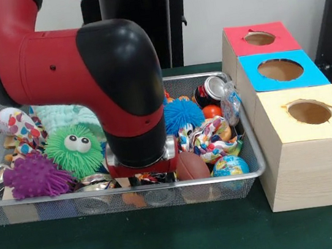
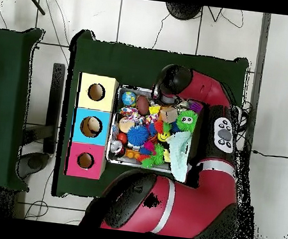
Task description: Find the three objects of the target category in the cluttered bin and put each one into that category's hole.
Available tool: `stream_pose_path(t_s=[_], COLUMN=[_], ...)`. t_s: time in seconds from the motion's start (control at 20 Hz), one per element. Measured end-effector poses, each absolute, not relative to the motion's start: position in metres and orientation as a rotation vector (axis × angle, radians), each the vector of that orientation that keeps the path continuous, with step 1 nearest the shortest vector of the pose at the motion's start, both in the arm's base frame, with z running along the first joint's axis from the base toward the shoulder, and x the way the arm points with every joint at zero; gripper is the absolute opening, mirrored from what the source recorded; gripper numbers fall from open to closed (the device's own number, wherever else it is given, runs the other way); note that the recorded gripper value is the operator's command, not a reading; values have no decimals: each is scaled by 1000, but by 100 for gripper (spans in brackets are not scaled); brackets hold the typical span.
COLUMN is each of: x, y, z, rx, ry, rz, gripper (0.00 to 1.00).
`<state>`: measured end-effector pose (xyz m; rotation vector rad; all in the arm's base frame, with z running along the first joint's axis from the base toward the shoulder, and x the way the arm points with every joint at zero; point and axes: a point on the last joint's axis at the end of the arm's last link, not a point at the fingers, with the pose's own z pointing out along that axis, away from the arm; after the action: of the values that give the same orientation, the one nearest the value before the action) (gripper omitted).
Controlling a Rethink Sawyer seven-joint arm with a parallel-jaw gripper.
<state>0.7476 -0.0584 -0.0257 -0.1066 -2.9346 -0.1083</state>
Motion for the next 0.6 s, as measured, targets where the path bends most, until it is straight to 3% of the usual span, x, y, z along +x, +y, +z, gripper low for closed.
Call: stream_pose_path(t_s=[0.3,0.6], x=[742,748], y=[-44,-24], z=[18,91], rx=[-66,-7], ry=[-2943,-3006], rz=[-80,-2], gripper=[100,100])
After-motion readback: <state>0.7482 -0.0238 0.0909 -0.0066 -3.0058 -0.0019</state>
